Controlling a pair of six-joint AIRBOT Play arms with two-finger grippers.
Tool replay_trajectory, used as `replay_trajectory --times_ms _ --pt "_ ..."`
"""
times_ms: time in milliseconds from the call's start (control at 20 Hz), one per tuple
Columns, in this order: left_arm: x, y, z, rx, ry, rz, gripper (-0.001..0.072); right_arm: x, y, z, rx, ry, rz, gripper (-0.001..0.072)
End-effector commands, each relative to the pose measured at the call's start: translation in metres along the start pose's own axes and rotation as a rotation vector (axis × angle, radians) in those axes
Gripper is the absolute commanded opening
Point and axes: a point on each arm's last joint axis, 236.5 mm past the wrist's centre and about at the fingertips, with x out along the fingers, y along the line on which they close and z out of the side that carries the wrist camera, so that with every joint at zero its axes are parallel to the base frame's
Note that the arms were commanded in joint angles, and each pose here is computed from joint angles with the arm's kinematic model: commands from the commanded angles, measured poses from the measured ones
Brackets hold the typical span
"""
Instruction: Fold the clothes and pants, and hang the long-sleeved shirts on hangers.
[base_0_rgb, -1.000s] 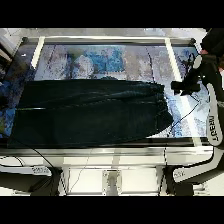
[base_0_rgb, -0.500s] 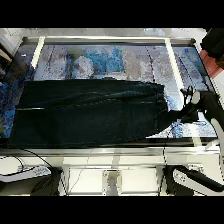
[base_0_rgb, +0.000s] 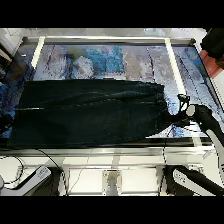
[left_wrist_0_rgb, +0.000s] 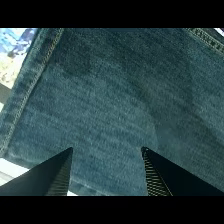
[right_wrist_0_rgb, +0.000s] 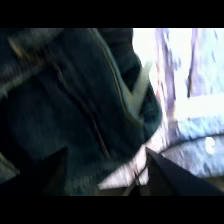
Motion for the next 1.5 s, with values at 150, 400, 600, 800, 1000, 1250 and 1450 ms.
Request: replay_trajectory --times_ms 150,400,600,800,1000,1250,1450 --pt "0.001 -0.004 -0.024 0.007 -0.008 0.017 0.0505 0.022 0.002 0.009 0.068 -0.023 0.013 0.0371" --pt "0.012 0.007 -0.043 0.026 0.044 0.061 0.0505 0.020 -0.007 0.009 0.036 -0.009 -0.026 0.0028" --pt "0.011 0.014 -0.044 -0.003 0.047 0.089 0.0504 0.006 -0.022 0.011 -0.016 0.020 -0.095 0.0027" --pt "0.010 0.048 -0.055 -0.110 0.090 0.237 0.0465 -0.023 -0.048 0.025 -0.023 -0.015 -0.194 0.0027" --pt "0.027 0.051 -0.078 -0.119 0.168 0.241 0.0466 -0.033 -0.093 0.004 0.125 0.049 -0.238 0.0027" --pt "0.038 0.062 -0.124 -0.168 0.295 0.250 0.0466 -0.036 -0.119 -0.011 0.206 0.087 -0.244 0.0027" --pt "0.042 0.053 -0.127 -0.207 0.292 0.184 0.0467 -0.036 -0.118 -0.010 0.205 0.084 -0.241 0.0026"
